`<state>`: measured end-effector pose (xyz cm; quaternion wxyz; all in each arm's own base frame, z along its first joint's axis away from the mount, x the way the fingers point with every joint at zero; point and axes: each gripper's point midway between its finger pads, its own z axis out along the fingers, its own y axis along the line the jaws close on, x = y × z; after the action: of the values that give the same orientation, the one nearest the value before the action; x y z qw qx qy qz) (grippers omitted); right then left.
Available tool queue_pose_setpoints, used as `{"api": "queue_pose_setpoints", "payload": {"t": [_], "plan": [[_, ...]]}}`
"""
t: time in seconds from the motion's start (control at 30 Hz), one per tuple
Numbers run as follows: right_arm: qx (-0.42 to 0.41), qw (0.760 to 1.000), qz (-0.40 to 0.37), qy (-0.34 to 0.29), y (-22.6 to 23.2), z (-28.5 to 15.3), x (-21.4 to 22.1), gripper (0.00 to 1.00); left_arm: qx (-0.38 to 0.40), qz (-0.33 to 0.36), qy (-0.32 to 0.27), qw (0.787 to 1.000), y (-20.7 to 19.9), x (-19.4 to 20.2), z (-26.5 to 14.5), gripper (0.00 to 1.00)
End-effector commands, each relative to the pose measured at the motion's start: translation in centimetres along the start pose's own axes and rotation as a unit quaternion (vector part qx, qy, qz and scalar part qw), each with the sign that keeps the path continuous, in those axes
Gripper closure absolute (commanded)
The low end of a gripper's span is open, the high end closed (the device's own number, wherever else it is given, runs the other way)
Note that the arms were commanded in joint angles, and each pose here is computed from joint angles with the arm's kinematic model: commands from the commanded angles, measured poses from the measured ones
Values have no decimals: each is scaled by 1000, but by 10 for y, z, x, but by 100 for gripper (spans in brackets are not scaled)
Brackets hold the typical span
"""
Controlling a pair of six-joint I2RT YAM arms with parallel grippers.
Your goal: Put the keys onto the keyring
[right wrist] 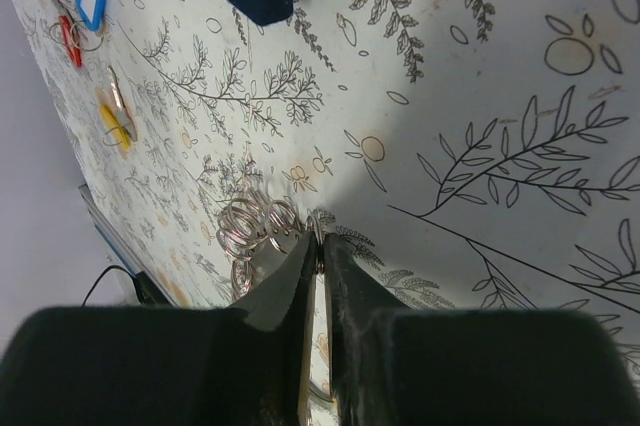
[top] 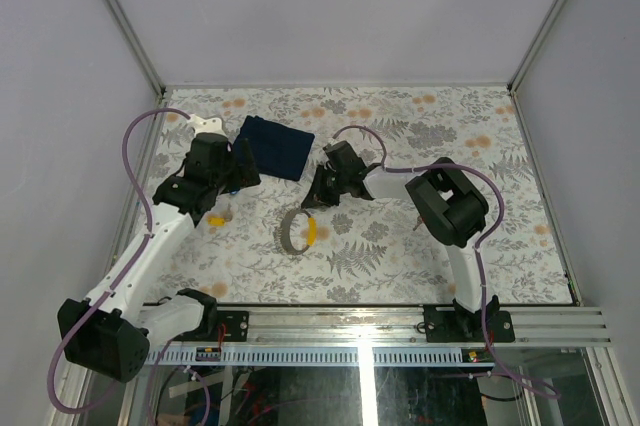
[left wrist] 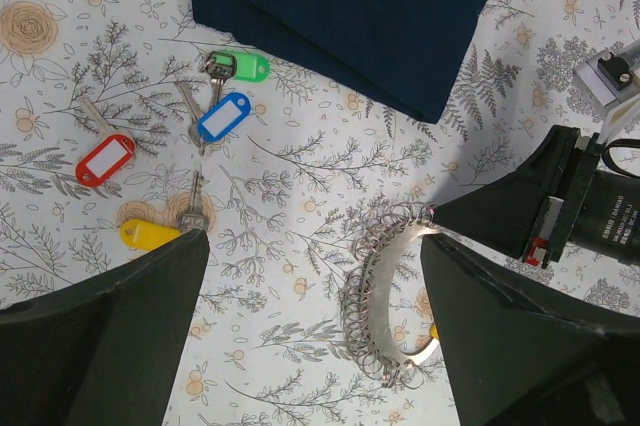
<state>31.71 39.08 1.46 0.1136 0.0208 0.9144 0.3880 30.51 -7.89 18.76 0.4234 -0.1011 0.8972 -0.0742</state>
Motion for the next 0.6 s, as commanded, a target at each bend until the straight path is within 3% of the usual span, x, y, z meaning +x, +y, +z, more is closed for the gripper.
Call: {"api": "queue_pose_setpoints", "payload": {"t": [0.0,0.1,0.43,0.57], "plan": [[-19,1000,-18,1,12,7,-3,92,14,0,-14,1000,-2,-7,2,10],[-20,999,-31,-3,16,5,-7,100,16,2,-9,1000,-1,-5,4,10],[-18,986,-160,-45,48,-42,-26,100,42,-12,-38,998,-4,-17,-5,8],[1,975,-214,-65,55,-75,-30,100,97,-22,-72,992,-23,-36,-26,9]]}}
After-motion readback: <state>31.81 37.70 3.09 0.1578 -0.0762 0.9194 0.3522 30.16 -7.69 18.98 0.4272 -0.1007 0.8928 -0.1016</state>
